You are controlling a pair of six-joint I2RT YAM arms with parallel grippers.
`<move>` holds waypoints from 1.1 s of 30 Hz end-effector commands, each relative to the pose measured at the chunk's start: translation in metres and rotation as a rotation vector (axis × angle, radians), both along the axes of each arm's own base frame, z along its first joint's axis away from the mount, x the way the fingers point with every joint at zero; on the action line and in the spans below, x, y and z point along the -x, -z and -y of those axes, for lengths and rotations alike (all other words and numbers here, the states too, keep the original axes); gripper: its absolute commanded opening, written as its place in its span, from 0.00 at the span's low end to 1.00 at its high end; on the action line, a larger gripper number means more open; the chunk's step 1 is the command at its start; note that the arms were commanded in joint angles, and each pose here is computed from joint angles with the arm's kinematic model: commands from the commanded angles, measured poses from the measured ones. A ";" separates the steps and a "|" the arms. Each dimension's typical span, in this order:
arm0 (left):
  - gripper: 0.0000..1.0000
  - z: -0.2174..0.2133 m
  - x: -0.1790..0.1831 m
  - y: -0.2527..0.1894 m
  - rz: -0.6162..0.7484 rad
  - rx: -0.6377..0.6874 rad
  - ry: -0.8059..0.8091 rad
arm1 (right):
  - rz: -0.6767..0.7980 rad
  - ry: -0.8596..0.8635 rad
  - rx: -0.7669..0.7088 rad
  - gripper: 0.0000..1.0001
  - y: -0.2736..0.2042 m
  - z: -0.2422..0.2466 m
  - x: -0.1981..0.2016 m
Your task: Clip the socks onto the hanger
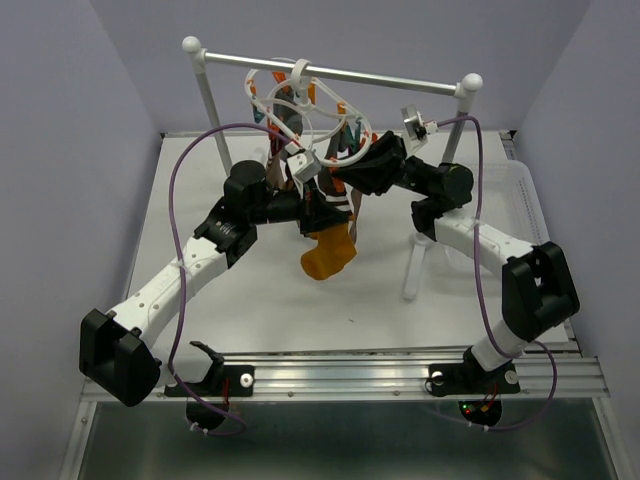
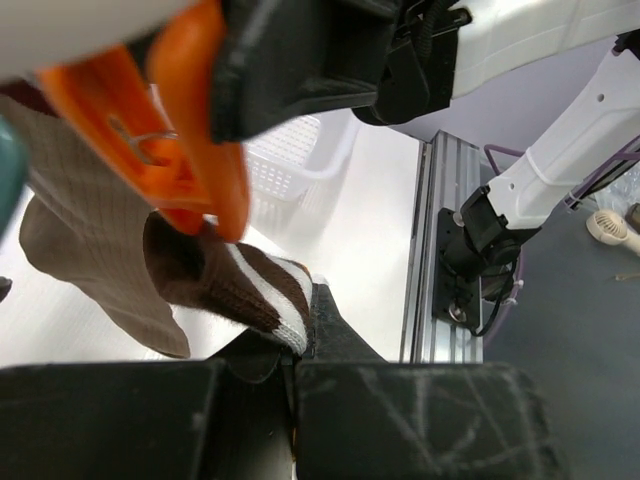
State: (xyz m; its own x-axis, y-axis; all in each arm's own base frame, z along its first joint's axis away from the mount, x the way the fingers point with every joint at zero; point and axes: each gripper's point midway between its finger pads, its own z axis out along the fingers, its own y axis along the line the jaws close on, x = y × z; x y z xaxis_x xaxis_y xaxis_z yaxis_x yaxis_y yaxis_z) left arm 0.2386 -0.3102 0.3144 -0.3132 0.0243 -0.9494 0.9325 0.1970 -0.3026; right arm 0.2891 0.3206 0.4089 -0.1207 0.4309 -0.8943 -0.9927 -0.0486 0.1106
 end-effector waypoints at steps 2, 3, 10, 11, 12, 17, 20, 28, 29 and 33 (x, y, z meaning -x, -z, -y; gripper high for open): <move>0.00 -0.002 -0.001 -0.038 0.114 0.058 -0.001 | 0.522 -0.101 -0.115 0.01 -0.037 0.029 0.091; 0.00 -0.002 -0.003 -0.038 0.111 0.059 -0.008 | 0.526 -0.102 -0.114 0.01 -0.038 0.030 0.093; 0.00 -0.003 0.001 -0.040 0.124 0.061 0.010 | 0.513 -0.097 -0.120 0.01 -0.037 0.029 0.090; 0.00 -0.003 0.002 -0.042 0.132 0.064 0.016 | 0.510 -0.096 -0.120 0.01 -0.036 0.028 0.089; 0.00 -0.003 0.003 -0.041 0.133 0.063 0.018 | 0.511 -0.094 -0.125 0.01 -0.038 0.028 0.087; 0.00 -0.004 0.008 -0.040 0.144 0.060 0.041 | 0.496 -0.077 -0.135 0.01 -0.035 0.023 0.074; 0.00 -0.003 0.008 -0.039 0.145 0.059 0.051 | 0.495 -0.065 -0.143 0.01 -0.034 0.021 0.069; 0.00 0.000 0.010 -0.038 0.140 0.058 0.083 | 0.491 -0.053 -0.151 0.01 -0.033 0.021 0.066; 0.00 0.000 0.010 -0.038 0.142 0.059 0.084 | 0.493 -0.055 -0.150 0.01 -0.033 0.021 0.067; 0.00 0.000 0.010 -0.038 0.151 0.058 0.085 | 0.492 -0.071 -0.133 0.01 -0.031 0.021 0.070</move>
State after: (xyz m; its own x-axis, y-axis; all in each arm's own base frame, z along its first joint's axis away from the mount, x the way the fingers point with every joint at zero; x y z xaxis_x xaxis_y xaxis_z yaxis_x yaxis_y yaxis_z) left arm 0.2315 -0.3105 0.3210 -0.2744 0.0324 -0.9611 0.9533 0.1400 -0.2675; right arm 0.2822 0.3183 0.4044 -0.1044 0.4235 -0.8999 -0.9945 -0.0535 0.0902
